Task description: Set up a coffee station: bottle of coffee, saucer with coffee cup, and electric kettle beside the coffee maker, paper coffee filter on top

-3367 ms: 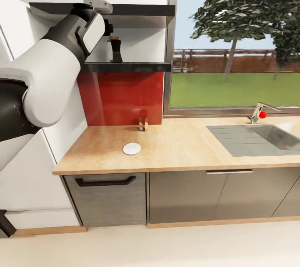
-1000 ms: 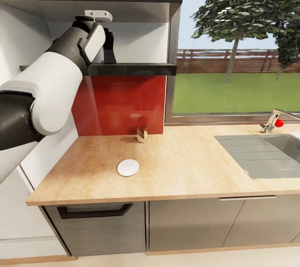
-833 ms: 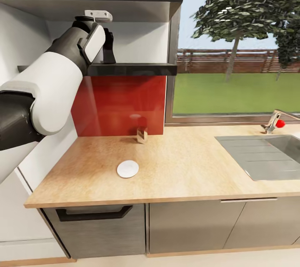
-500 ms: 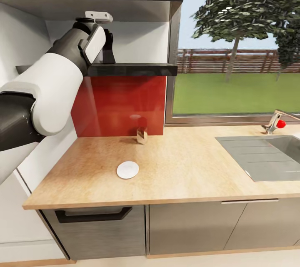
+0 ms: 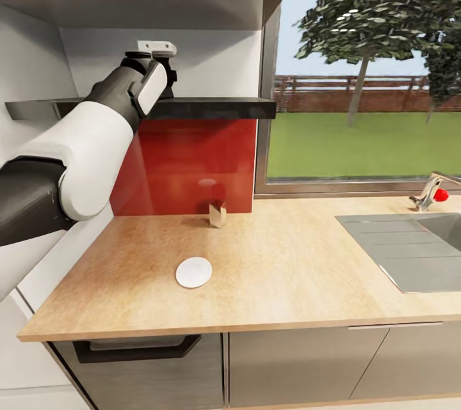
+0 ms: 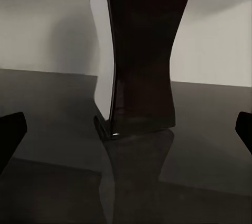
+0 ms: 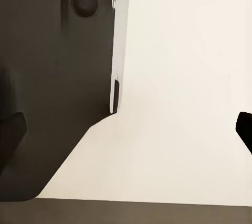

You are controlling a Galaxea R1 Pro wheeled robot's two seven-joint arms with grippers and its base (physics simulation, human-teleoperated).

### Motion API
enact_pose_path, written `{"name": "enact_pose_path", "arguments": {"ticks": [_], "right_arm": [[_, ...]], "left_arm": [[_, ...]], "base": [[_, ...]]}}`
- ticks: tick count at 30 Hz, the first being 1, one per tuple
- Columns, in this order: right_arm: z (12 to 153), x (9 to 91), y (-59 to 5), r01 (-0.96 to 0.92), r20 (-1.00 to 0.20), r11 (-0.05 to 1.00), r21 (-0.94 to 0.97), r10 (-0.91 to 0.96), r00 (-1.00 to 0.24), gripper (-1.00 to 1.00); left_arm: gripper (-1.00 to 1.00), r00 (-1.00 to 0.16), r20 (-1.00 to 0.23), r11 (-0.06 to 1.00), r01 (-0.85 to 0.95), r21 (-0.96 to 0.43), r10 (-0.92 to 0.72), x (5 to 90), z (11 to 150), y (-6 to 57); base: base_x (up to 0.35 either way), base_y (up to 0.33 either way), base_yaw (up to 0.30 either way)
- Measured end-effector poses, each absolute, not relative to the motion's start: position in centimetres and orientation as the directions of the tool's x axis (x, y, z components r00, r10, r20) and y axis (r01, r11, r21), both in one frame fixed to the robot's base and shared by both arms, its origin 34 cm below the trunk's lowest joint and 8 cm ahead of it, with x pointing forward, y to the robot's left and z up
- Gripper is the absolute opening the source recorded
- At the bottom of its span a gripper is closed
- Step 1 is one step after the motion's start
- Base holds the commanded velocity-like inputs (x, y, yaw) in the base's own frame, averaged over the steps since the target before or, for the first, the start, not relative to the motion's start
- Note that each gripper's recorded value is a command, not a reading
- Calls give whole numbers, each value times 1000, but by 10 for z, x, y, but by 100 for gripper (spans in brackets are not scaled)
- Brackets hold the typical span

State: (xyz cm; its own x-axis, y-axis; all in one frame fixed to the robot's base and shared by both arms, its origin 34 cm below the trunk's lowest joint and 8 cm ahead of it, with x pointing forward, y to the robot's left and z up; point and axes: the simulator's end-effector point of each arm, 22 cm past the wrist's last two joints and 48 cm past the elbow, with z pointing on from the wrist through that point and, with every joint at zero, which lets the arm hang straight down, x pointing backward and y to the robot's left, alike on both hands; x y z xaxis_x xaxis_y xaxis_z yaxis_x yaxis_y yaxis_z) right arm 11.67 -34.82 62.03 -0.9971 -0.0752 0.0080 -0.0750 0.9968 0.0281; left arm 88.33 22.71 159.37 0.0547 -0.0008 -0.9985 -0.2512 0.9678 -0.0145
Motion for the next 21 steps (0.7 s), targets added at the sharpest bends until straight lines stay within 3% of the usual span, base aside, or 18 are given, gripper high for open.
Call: {"name": "enact_pose_path", "arguments": {"ticks": [8,21], "right_arm": [[620,116,-348,-74,9,997,29,-74,-997,100],[620,116,-346,-74,8,997,31,-74,-997,100]], "left_arm": [[100,135,-991,969,-242,-49,-16,871,1622,227],[100,89,-996,970,-241,-38,-17,883,1570,227]], "base": [[60,0,0],[73,0,0]]}}
